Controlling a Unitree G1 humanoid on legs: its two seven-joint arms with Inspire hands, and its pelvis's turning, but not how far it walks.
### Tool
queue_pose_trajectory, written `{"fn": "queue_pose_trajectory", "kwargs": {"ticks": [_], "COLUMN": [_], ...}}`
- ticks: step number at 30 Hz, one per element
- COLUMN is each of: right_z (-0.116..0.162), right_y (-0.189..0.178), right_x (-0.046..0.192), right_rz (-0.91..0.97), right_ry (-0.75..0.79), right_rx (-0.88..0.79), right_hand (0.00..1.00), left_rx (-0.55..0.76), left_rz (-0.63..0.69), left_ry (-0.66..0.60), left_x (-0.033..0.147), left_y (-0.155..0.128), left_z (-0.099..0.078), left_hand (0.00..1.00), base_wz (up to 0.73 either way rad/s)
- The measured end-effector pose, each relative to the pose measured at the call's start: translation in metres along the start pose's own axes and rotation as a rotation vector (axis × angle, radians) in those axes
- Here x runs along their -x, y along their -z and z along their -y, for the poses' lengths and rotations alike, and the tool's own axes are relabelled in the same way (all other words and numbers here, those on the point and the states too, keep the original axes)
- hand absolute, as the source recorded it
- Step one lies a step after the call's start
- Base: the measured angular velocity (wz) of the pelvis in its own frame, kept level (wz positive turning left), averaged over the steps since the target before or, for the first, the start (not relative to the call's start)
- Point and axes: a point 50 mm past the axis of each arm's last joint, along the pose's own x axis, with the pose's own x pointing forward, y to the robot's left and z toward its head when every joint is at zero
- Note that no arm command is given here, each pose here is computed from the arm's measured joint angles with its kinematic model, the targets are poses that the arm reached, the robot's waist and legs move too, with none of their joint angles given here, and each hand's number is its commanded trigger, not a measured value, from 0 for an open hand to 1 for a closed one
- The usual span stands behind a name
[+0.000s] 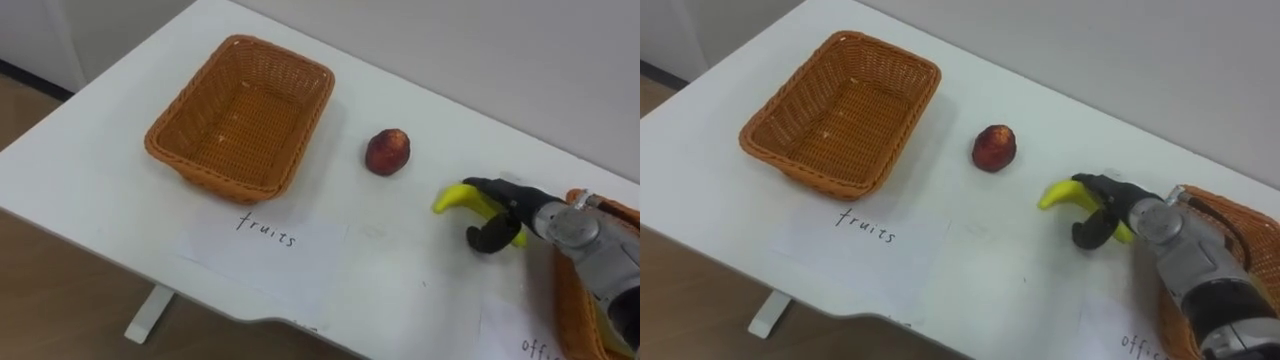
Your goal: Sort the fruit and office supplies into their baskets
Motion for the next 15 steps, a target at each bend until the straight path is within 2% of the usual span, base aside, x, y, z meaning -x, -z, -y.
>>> {"fn": "queue_pose_trajectory", "kwargs": {"ticks": [1, 15], "right_z": [-0.0001, 0.0075], "right_y": [-0.0008, -0.0043], "right_x": [0.0000, 0.0022], "right_rz": [0.003, 0.030], "right_ry": [-0.004, 0.038], "right_rx": [0.001, -0.004], "right_hand": [1.00, 1.00], "left_rx": [0.002, -0.004], "left_rz": [-0.001, -0.002], "left_ry": [0.001, -0.006], "left_x": [0.0000, -0.0008], "left_y": [0.0003, 0.0017], "left_z": [-0.0001, -0.0041], "left_hand": [0.00, 0.00], "base_wz": [0.00, 0.00]}}
